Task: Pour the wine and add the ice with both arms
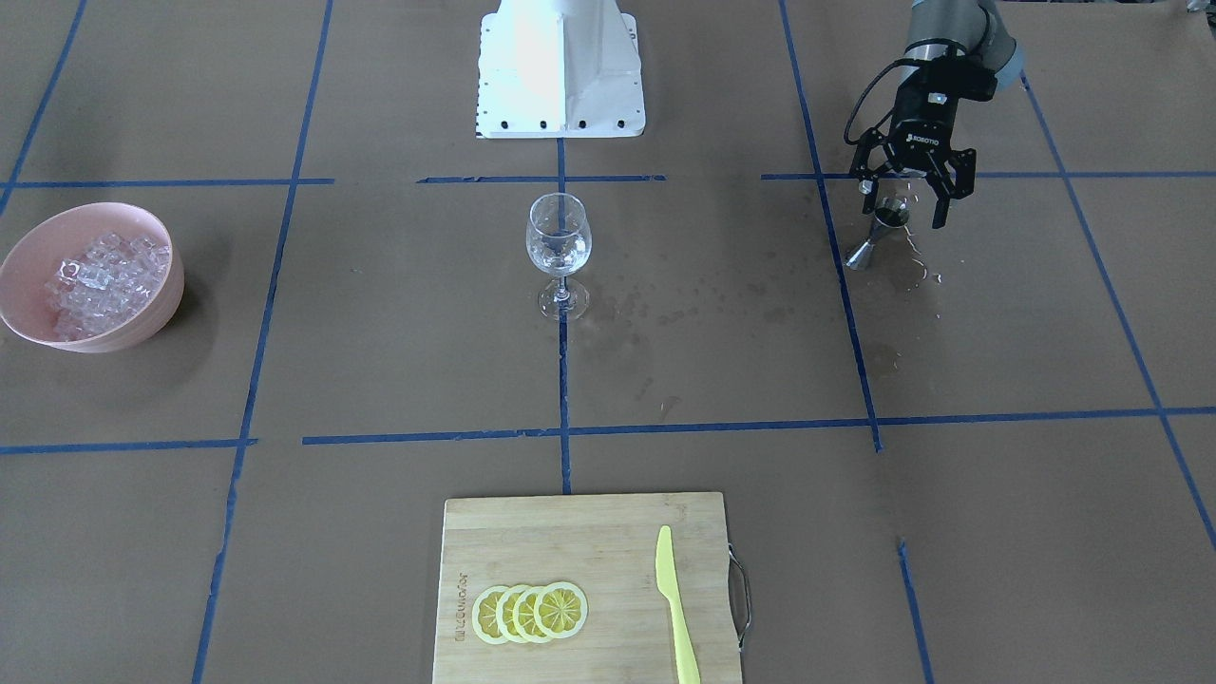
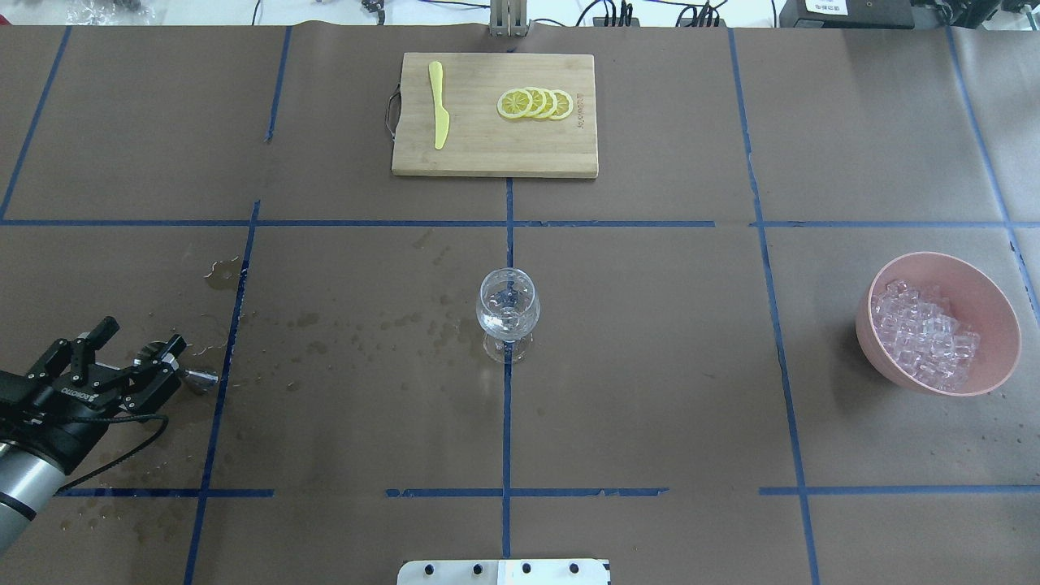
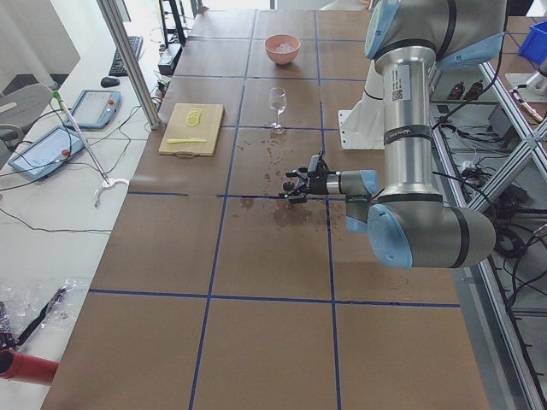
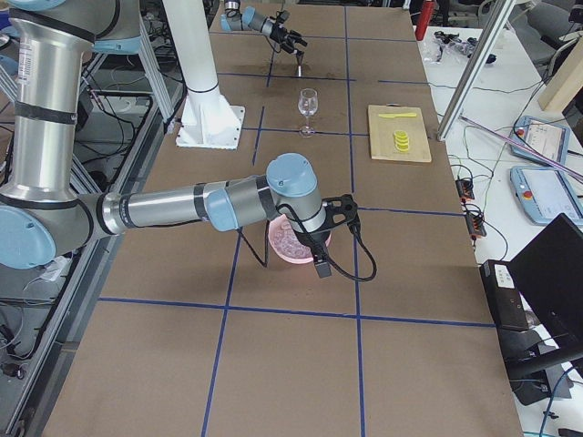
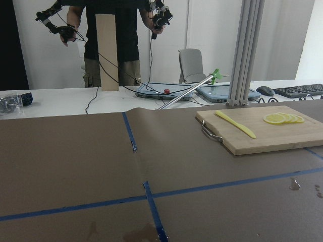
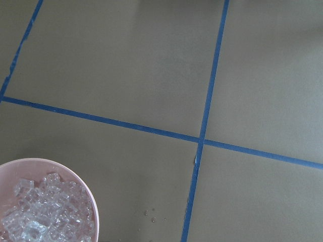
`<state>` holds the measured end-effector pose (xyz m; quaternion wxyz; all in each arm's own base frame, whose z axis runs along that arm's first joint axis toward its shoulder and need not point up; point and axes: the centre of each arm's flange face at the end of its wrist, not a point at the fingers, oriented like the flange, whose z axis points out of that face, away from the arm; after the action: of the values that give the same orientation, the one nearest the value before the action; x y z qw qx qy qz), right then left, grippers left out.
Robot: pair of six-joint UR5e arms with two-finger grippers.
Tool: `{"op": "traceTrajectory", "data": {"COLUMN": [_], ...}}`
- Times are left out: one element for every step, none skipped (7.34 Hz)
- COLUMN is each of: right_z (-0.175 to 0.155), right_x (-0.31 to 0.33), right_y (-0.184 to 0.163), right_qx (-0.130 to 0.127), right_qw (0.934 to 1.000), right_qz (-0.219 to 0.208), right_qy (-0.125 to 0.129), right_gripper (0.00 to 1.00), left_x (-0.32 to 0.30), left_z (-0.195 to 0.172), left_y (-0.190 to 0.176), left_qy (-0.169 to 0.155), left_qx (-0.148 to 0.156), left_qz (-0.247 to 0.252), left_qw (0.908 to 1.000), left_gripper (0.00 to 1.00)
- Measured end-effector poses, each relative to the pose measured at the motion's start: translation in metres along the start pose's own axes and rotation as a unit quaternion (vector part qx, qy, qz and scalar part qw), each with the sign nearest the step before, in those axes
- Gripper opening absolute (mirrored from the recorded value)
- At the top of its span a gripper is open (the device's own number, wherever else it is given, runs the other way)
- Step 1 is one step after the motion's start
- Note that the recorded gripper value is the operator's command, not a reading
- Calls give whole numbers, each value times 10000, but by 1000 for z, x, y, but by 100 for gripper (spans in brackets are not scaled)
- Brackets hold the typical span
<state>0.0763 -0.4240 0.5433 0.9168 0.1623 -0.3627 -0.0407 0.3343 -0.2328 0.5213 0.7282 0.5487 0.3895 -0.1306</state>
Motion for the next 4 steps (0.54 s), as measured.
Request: {"op": "traceTrajectory", "data": {"right_z": [0, 0, 0, 0], "right_x": [0, 0, 0, 0], "right_y": [0, 0, 0, 0], "right_qx": [0, 0, -1, -3], "right_qw": [10000, 10000, 10000, 10000], "right_qz": [0, 0, 1, 2], "right_qy": [0, 0, 0, 0], "right_gripper": [100, 100, 100, 100], "left_x": [3, 8, 11, 12], "left_z": [-2, -2, -1, 1], "left_y": [8, 18, 28, 37], "left_qy": [-4, -3, -11, -19], "left_qx": [10, 21, 20, 11], "left_qz": [-11, -20, -14, -4], "left_qw": [10000, 10000, 10000, 10000], "left_gripper": [100, 100, 96, 86]}}
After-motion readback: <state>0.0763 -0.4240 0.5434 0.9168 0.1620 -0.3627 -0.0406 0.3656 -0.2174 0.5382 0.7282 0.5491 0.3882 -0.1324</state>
